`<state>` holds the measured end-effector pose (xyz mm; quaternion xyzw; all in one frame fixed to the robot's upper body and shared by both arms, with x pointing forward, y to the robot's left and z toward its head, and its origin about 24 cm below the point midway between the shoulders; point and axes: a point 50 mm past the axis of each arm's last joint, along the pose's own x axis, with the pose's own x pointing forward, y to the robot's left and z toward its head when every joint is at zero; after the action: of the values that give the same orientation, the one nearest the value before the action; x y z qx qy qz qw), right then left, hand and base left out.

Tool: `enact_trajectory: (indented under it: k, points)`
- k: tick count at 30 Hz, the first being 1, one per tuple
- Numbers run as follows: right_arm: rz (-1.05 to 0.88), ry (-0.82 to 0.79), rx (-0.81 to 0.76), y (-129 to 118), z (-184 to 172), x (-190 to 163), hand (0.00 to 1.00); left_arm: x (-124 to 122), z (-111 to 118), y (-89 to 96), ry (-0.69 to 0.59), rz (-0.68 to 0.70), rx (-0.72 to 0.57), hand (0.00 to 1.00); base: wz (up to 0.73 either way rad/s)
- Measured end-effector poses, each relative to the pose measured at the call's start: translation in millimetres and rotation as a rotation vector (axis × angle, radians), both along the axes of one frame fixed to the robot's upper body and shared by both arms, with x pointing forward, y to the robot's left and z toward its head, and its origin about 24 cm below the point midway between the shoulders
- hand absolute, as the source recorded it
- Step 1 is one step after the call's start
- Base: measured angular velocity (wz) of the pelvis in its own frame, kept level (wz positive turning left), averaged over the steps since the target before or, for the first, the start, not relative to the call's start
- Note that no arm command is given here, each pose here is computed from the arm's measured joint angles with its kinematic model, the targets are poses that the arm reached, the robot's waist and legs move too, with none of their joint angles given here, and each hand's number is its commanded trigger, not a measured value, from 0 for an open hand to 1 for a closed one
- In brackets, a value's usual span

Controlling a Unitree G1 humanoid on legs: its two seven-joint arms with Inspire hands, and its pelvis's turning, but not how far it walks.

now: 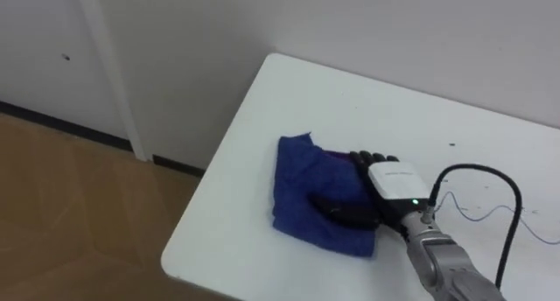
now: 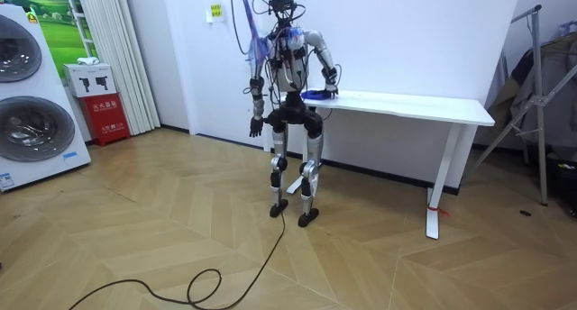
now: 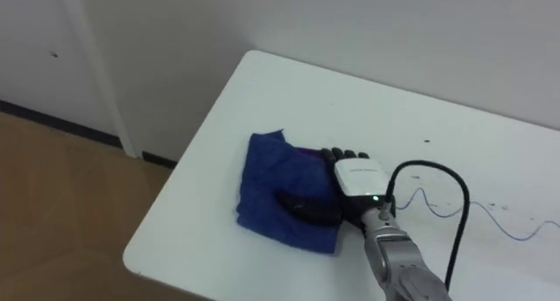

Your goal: Wipe table

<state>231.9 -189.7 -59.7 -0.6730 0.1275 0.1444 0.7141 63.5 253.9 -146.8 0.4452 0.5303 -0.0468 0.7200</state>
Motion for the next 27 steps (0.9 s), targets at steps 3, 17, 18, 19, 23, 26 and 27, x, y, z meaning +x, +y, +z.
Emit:
enact_trajectory:
  k: [3, 17, 18, 19, 23, 26, 27]
  points:
    - [-0.016, -0.014, 0.011, -4, -2, -6, 0.00, 0, 0, -0.3, 0.005, -0.001, -0.006, 0.00, 0.00]
    - [0.038, -0.097, 0.027, 6, 7, -10, 1.00, 0, -1, -3.3, 0.007, -0.013, -0.020, 0.00, -0.03]
    - [0.040, -0.119, 0.031, 7, 9, -9, 1.00, 0, -1, -3.2, 0.007, -0.012, -0.020, 0.00, 0.00]
    - [0.040, -0.133, 0.034, 7, 11, -8, 1.00, 0, -1, -3.3, 0.006, -0.012, -0.020, 0.00, 0.00]
    - [0.059, -0.203, 0.060, 14, 22, -6, 1.00, 3, -2, -5.8, 0.002, -0.012, -0.029, 0.00, 0.00]
    - [0.083, -0.223, 0.091, 20, 25, -8, 1.00, 3, -2, -6.6, 0.010, -0.014, -0.041, 0.00, 0.01]
    - [0.092, -0.228, 0.109, 24, 25, -11, 1.00, 4, -2, -6.8, 0.012, -0.014, -0.044, 0.00, 0.04]
